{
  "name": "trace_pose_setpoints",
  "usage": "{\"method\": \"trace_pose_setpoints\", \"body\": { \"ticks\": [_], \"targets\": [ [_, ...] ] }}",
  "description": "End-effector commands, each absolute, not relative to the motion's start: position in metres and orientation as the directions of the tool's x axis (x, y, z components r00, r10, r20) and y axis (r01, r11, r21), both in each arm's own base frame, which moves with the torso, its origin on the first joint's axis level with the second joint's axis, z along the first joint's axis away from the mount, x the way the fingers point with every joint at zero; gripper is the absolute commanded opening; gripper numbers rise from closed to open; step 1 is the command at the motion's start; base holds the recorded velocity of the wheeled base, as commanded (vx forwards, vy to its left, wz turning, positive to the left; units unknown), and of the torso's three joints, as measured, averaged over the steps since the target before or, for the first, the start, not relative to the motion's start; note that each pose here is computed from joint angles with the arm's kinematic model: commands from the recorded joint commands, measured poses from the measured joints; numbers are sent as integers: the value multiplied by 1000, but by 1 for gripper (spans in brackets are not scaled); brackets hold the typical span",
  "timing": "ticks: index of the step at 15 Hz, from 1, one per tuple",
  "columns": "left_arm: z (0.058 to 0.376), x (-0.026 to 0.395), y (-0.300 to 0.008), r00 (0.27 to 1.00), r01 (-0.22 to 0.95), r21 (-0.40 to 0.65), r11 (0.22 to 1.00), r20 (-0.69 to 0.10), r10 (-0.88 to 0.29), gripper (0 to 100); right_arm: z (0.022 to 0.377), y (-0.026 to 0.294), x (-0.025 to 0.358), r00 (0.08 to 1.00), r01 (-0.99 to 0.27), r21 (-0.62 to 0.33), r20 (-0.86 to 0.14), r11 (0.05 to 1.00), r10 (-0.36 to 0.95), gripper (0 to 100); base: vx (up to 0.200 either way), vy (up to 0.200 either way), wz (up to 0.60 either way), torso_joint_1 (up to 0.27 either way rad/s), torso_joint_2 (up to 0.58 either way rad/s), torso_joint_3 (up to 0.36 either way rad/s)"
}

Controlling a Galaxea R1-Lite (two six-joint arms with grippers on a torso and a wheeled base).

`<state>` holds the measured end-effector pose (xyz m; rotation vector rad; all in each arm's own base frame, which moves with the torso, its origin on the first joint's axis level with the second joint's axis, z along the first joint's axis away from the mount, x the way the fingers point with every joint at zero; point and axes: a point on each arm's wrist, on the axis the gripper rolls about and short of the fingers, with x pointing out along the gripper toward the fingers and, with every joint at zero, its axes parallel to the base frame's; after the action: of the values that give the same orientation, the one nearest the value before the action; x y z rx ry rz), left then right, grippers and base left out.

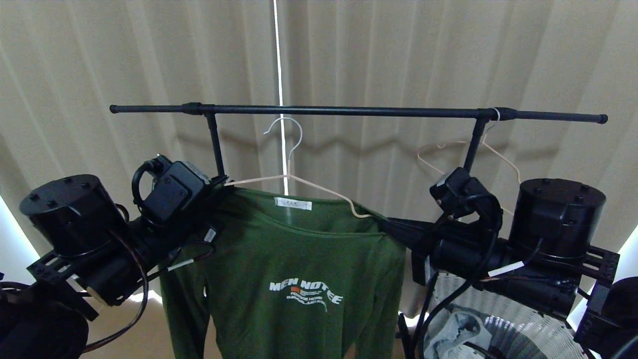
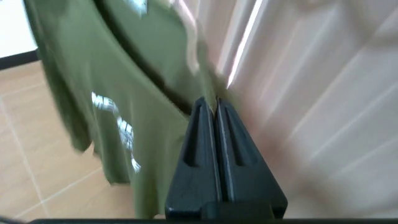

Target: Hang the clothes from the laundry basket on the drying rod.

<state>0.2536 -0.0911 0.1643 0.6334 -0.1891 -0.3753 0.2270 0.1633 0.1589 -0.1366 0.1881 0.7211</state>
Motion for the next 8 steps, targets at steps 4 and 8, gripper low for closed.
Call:
{"method": "trace_pose_setpoints", "body": {
  "ticks": [4,8],
  "targets": [
    [160,254,-96,909,302,605,737,49,-413,0,160,164,223,723,-680,-68,-225,730,653,100,0,0,0,0,0,0],
    [156,251,-95,906,302,571,763,76,-415,0,164,165,222,724,-685,-108,-212,720,657,100,0,0,0,0,0,0]
  ]
}}
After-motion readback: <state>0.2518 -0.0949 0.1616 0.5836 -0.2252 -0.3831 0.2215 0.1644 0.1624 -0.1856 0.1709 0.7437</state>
